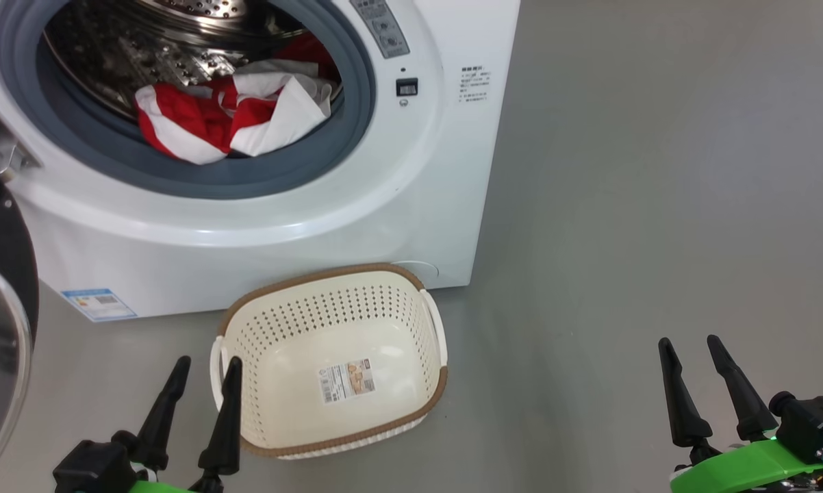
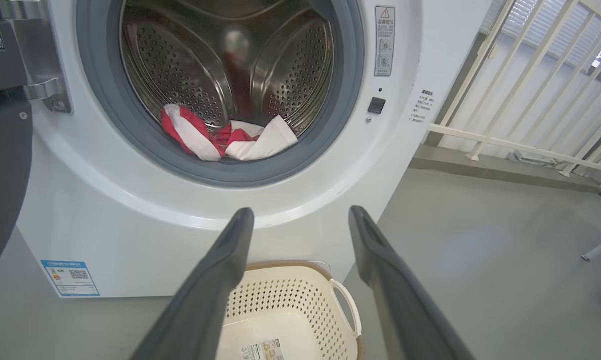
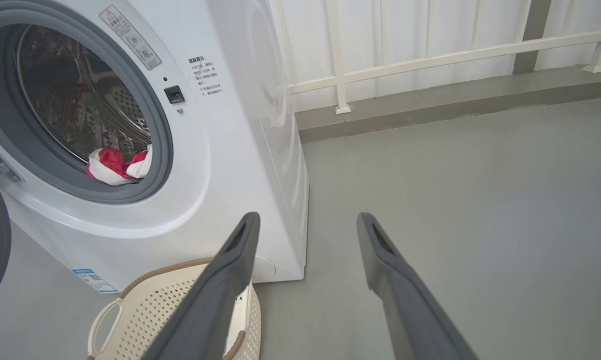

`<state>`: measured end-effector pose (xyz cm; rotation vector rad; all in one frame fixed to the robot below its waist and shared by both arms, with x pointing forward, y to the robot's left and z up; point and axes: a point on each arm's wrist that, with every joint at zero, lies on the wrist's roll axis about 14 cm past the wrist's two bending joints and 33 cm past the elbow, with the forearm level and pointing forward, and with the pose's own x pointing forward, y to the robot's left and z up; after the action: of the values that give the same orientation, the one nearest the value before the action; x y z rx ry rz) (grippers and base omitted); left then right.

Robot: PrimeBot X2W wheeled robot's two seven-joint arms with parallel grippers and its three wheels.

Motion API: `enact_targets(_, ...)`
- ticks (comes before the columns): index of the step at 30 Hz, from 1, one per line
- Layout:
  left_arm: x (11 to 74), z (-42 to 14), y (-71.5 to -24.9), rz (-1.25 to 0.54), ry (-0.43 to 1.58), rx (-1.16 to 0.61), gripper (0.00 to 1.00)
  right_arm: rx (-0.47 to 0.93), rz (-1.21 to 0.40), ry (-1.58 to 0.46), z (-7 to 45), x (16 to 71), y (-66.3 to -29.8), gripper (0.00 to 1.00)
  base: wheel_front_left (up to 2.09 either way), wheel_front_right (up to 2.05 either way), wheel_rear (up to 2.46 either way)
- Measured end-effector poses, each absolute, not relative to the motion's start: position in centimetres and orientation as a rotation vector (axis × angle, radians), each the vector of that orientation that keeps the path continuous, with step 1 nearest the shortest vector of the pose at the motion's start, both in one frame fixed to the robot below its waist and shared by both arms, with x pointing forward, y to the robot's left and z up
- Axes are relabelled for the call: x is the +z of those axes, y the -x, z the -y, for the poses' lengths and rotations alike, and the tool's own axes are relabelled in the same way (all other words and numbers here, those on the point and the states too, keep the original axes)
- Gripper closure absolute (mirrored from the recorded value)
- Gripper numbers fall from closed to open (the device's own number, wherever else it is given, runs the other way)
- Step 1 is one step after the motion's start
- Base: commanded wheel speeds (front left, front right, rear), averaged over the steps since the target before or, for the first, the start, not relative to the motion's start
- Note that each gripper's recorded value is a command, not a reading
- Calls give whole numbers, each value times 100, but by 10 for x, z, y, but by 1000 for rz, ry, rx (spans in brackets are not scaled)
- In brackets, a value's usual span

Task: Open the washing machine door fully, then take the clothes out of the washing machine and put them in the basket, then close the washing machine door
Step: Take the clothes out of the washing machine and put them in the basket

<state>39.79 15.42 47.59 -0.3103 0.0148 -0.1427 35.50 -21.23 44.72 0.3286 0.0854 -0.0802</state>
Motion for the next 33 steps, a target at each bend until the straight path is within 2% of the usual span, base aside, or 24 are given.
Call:
enact_targets(9, 472, -152, -401, -27, 270, -156, 0, -78, -83, -329, 211, 448, -358, 0, 69, -72, 2)
enact_targets(24, 464, -152, -406, -48, 277, -153, 0, -71, -100, -330, 209, 442, -365, 0, 2, -2, 0)
enact_targets(33, 457, -147, -431, -58, 257, -166, 0, -68, -97, -332, 207, 440, -380, 0, 0, 0, 0)
